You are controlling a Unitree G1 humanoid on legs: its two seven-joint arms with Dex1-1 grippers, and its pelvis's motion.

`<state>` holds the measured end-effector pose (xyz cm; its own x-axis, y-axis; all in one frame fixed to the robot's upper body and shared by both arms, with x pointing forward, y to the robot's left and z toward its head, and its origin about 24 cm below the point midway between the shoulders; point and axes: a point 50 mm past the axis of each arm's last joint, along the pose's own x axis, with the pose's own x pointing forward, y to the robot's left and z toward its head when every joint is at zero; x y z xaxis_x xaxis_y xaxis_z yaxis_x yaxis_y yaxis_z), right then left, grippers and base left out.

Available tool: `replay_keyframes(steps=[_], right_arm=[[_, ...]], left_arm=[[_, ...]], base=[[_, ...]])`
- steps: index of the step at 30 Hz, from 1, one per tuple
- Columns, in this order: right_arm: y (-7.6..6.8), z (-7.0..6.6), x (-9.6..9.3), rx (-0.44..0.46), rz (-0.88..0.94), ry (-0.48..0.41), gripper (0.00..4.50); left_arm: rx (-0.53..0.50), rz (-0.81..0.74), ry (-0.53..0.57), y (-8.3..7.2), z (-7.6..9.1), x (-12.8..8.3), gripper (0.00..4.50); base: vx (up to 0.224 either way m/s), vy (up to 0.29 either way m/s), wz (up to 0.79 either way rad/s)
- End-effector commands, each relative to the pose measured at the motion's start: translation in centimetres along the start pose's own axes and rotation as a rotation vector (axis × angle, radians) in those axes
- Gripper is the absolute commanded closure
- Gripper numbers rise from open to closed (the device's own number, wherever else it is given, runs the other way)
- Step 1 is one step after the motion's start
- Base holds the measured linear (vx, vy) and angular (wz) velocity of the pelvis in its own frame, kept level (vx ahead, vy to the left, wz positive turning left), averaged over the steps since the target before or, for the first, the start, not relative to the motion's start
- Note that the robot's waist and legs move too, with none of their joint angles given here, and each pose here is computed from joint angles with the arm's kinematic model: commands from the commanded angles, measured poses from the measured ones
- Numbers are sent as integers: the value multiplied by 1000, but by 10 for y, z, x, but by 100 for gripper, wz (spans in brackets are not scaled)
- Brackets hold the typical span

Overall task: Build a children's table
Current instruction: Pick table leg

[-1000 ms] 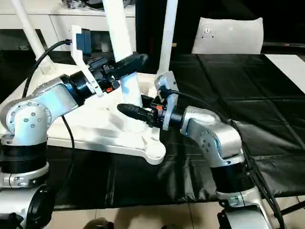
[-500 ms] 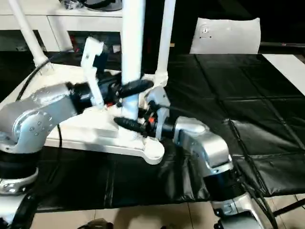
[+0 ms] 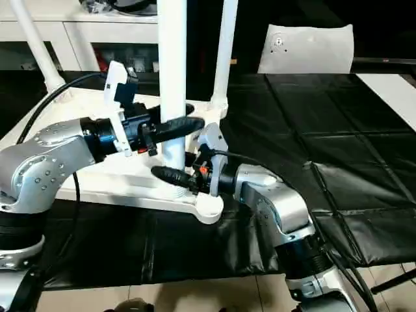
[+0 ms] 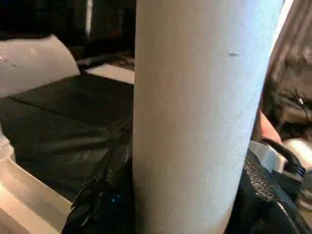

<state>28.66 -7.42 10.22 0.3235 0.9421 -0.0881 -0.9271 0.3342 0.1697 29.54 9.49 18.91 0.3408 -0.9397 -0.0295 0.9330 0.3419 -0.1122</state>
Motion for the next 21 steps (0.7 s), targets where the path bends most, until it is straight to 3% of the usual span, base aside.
replay_keyframes(steps=[1,3,6,9,10,12,16,21], right_arm=[[-9,-2,-6,5,-75,9,259],[-10,-2,-7,1,-92,1,259],[-11,-4,-7,-3,-121,-13,259],[-11,-10,-5,-8,-157,-17,259],[-11,-13,-4,-7,-168,-22,259],[-10,-15,-3,6,-171,-29,259],[-8,-17,-2,33,-168,-53,259],[-8,-12,0,53,-150,-81,259]], left_arm=[[-1,-252,-12,-29,-1,20,189],[3,-220,-36,-27,0,22,191],[4,-181,-59,-24,0,25,152],[-2,-150,-71,-22,-1,26,142],[3,-146,-69,-22,-3,26,111],[0,-152,-76,-23,-5,26,105],[-58,-229,-152,-31,-5,19,75],[-207,-304,-387,-32,7,11,36]], base=[[0,0,0],[0,0,0],[0,0,0],[0,0,0],[0,0,0],[0,0,0],[0,0,0],[0,0,0]])
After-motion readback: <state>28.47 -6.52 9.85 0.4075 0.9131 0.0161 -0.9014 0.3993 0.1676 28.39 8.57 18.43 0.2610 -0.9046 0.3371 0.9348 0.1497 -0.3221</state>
